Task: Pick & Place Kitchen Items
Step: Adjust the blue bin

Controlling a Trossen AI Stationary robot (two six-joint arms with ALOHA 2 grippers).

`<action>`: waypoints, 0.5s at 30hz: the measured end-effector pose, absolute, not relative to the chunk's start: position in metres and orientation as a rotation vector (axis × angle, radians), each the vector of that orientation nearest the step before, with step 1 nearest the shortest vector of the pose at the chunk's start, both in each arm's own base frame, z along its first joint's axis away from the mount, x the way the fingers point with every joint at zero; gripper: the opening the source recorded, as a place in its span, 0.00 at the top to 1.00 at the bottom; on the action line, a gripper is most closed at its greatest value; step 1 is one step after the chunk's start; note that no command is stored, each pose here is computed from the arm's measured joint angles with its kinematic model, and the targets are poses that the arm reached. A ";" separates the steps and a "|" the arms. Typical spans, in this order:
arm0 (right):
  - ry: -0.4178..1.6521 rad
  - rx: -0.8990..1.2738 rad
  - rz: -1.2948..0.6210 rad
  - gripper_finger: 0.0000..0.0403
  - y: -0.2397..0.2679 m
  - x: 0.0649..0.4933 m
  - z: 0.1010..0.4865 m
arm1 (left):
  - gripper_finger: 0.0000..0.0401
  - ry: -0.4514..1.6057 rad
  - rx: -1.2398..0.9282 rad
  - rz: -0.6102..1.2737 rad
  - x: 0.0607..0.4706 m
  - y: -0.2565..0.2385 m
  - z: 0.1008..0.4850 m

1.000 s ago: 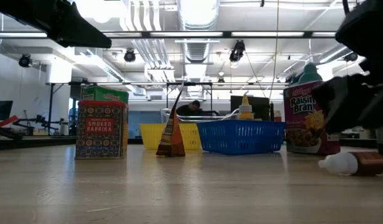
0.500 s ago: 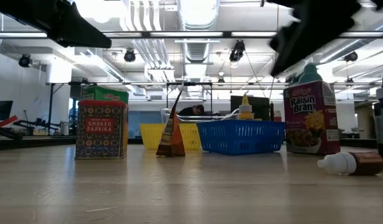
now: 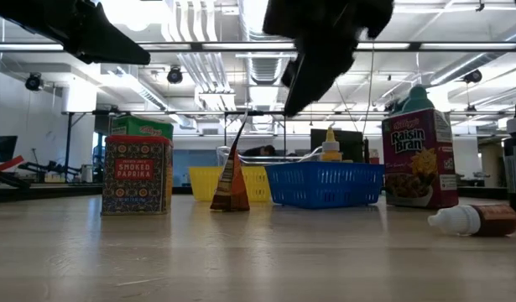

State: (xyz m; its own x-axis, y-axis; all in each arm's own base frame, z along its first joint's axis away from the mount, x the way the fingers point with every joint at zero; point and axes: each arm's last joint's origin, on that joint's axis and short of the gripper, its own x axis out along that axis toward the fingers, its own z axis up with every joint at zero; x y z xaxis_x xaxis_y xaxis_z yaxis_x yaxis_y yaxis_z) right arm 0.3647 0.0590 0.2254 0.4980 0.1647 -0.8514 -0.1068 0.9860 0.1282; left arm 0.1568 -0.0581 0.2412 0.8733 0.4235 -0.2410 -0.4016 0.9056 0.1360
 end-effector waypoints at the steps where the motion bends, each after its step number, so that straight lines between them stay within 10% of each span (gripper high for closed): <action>1: 1.054 0.052 0.160 0.85 0.059 0.369 0.220 | 0.66 0.270 0.083 0.431 0.157 -0.058 0.241; 15: 1.165 -0.063 0.050 0.98 0.044 0.395 0.177 | 0.66 0.270 0.083 0.431 0.157 -0.058 0.241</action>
